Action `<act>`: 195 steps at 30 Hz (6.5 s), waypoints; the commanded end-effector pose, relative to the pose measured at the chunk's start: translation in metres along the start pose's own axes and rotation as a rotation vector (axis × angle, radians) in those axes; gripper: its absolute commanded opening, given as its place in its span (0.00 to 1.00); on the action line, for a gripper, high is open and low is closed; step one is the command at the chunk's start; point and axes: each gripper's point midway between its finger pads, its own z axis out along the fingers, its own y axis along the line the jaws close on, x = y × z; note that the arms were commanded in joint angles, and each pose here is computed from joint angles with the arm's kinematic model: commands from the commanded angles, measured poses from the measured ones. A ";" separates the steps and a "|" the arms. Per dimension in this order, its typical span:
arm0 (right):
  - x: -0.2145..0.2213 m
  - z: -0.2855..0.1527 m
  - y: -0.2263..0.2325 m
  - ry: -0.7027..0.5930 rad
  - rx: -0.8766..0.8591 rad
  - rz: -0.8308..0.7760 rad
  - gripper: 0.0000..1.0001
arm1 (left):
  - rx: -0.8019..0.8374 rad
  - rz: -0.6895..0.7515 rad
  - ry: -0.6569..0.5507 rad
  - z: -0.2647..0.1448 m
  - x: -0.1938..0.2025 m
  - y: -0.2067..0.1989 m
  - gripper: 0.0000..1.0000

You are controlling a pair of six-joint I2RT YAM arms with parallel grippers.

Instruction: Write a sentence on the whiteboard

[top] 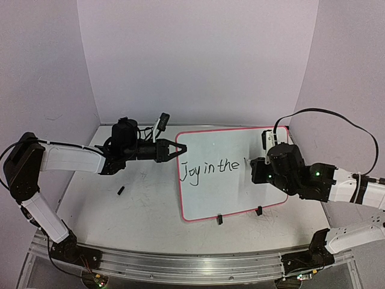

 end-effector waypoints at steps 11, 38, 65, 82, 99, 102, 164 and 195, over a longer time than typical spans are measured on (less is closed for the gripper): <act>-0.001 -0.011 -0.003 0.008 -0.024 0.004 0.00 | -0.122 0.016 0.008 0.002 0.008 0.030 0.00; 0.001 -0.003 -0.014 -0.012 0.059 0.044 0.00 | -0.123 0.019 0.003 -0.001 0.007 0.027 0.00; 0.049 0.002 -0.014 0.127 0.001 0.000 0.00 | -0.122 0.009 0.009 0.000 0.009 0.029 0.00; 0.050 0.000 -0.001 0.147 -0.074 0.003 0.00 | -0.123 0.012 0.000 -0.004 0.007 0.025 0.00; 0.008 -0.024 -0.019 0.002 -0.021 0.084 0.00 | -0.122 0.012 -0.003 -0.004 0.006 0.023 0.00; 0.001 -0.022 -0.020 -0.022 0.001 0.084 0.00 | -0.122 0.013 -0.005 -0.004 0.005 0.023 0.00; 0.020 -0.007 -0.029 0.016 0.017 0.064 0.00 | -0.114 0.013 -0.001 -0.006 0.006 0.021 0.00; -0.008 0.003 -0.012 -0.052 0.004 0.049 0.00 | -0.113 0.016 -0.001 -0.007 0.006 0.020 0.00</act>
